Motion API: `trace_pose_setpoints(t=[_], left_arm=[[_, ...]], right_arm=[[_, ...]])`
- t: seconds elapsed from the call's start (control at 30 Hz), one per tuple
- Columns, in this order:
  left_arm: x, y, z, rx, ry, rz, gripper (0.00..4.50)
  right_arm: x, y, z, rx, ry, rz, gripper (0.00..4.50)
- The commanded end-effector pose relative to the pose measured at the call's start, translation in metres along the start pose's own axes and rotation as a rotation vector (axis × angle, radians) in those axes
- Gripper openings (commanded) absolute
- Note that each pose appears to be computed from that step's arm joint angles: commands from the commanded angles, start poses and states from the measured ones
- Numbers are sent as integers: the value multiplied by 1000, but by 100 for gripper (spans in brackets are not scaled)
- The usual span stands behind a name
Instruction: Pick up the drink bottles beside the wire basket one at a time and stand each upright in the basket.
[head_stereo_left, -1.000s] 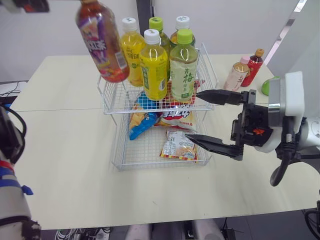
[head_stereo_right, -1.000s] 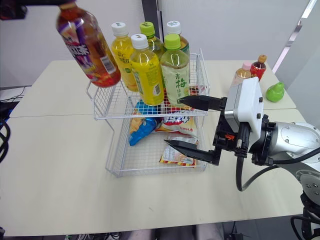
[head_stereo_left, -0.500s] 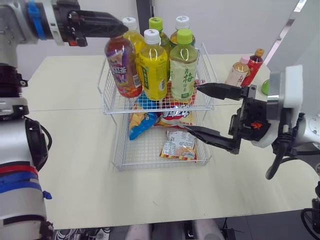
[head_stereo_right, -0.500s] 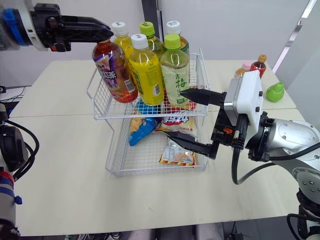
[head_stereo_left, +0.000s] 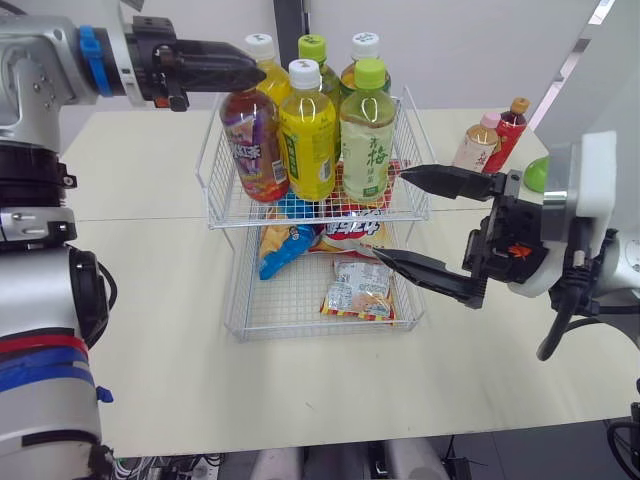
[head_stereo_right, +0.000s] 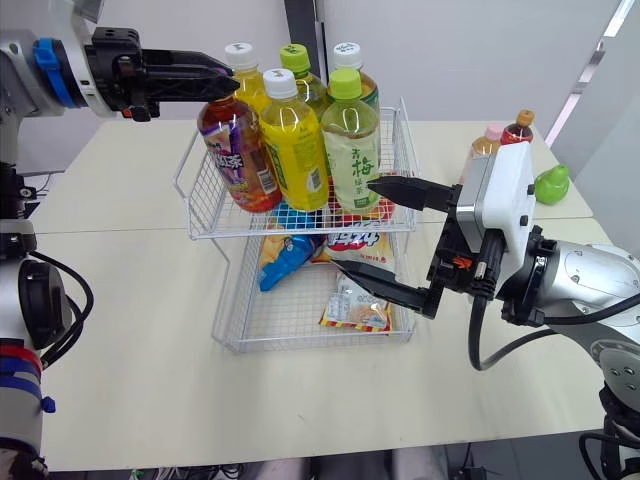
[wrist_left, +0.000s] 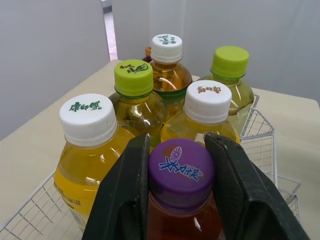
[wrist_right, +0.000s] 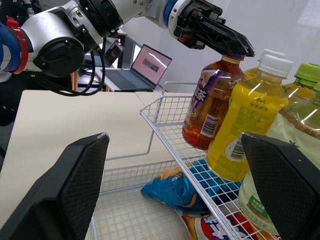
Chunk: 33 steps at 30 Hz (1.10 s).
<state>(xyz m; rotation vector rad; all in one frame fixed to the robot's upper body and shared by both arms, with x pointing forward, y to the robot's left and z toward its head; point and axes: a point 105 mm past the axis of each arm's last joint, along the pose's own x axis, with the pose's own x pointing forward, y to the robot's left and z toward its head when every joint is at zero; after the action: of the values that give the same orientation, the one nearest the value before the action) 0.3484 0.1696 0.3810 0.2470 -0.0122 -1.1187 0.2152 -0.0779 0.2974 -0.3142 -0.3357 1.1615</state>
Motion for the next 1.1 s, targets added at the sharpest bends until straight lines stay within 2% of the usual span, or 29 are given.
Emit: trace_pose_setpoints(t=[0.03, 0.33, 0.63, 0.8, 0.9, 1.0, 1.1], left_arm=[[-4, -4, 7, 26, -24, -16, 168], [-24, -7, 19, 23, -43, -25, 440], [-61, -8, 30, 66, -40, 84, 445], [-91, -5, 31, 83, -19, 195, 445], [-124, 5, 20, 138, 45, 373, 445], [-153, 15, 11, 176, 61, 530, 445], [-173, 24, -13, 169, 111, 645, 445]], right_arm=[[-4, 2, 12, -48, -35, -1, 450], [-6, 2, 11, -46, -25, 1, 450], [-14, -4, 12, -60, -8, 4, 450], [-31, -13, 18, -32, 32, 30, 450], [-51, -40, 28, -83, 89, -44, 450], [-66, -62, 37, -121, 118, -114, 450], [-81, -84, 38, -142, 146, -187, 450]])
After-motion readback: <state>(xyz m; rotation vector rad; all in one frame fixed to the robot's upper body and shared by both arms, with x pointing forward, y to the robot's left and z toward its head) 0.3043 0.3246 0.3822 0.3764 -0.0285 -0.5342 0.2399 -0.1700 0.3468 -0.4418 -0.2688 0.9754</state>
